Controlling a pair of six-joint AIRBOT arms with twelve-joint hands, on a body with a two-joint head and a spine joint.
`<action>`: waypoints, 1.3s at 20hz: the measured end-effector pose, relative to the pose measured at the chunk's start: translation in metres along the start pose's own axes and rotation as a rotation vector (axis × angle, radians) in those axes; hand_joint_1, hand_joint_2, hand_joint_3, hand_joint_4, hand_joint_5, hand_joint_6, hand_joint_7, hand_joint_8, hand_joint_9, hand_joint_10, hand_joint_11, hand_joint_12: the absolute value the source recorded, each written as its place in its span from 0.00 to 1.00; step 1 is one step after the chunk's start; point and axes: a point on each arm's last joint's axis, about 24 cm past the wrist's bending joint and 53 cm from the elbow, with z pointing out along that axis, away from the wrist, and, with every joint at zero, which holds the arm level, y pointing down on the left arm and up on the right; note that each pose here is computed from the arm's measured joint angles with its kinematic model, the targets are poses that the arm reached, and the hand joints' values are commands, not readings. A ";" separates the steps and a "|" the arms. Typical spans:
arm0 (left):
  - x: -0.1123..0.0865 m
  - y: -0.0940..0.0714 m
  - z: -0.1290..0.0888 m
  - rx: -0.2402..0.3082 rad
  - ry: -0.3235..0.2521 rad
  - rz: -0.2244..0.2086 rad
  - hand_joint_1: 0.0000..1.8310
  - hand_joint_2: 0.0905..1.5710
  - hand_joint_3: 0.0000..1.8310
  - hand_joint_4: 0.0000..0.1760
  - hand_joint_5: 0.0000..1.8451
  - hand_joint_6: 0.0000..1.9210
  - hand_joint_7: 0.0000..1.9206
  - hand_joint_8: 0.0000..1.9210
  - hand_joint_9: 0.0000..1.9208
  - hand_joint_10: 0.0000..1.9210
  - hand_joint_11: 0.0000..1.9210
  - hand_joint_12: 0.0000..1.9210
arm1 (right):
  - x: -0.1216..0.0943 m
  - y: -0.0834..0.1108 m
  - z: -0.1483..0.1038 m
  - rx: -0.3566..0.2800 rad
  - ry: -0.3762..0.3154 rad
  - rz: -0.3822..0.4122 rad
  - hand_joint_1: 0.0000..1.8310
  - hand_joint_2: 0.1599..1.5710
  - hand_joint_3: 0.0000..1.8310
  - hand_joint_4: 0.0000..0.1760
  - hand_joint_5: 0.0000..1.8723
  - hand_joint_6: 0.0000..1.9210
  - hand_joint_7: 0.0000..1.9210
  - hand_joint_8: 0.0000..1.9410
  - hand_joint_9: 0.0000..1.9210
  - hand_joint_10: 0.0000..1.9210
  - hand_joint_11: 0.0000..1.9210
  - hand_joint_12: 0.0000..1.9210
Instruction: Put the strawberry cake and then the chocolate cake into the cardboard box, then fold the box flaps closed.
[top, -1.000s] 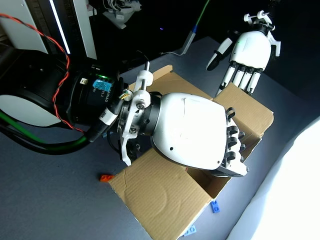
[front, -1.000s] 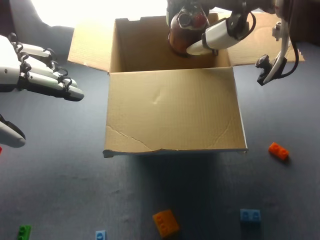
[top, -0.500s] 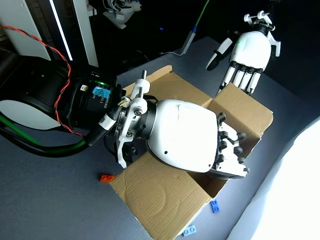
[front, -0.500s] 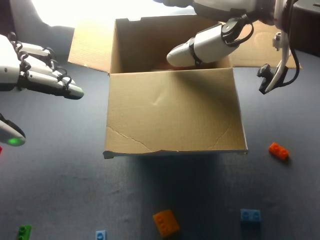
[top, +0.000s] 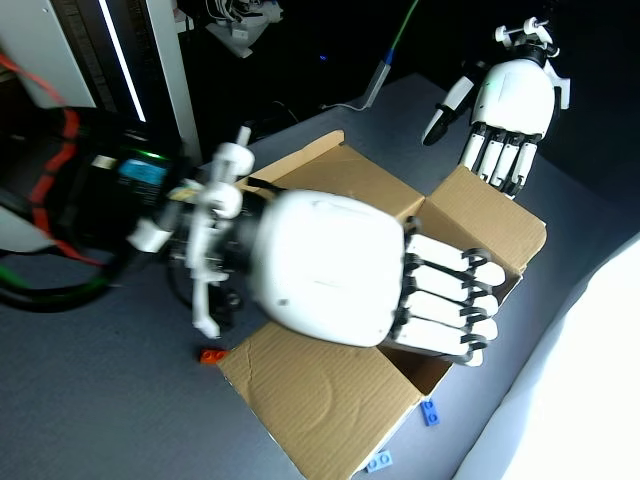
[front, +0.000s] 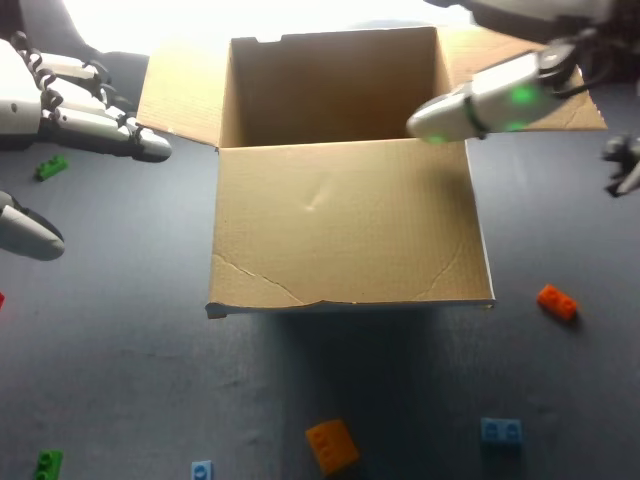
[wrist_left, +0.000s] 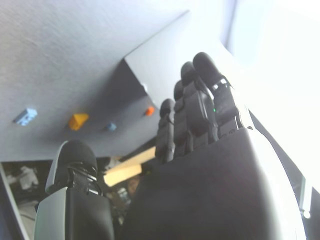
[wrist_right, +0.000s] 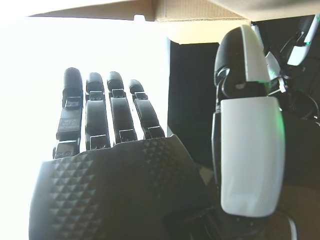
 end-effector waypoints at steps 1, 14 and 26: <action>-0.003 -0.001 0.001 0.003 -0.005 0.006 0.14 0.70 0.00 0.35 0.05 0.00 0.10 0.00 0.16 0.00 0.00 0.57 | -0.009 -0.005 -0.010 0.011 -0.017 -0.001 0.24 0.62 0.01 0.00 0.02 0.01 0.06 0.00 0.06 0.02 0.00 0.35; -0.034 -0.001 0.003 -0.011 -0.032 0.082 0.00 0.76 0.00 0.39 0.08 0.00 0.11 0.00 0.17 0.01 0.00 0.54 | -0.074 -0.106 -0.106 0.224 -0.187 0.104 0.00 0.75 0.01 0.00 0.06 0.00 0.10 0.00 0.10 0.01 0.00 0.31; -0.069 -0.031 0.000 0.063 -0.052 0.141 0.00 0.82 0.00 0.40 0.09 0.00 0.11 0.00 0.17 0.01 0.00 0.54 | 0.001 -0.144 -0.109 0.312 -0.014 -0.012 0.00 0.79 0.00 0.00 0.05 0.00 0.09 0.00 0.07 0.00 0.00 0.26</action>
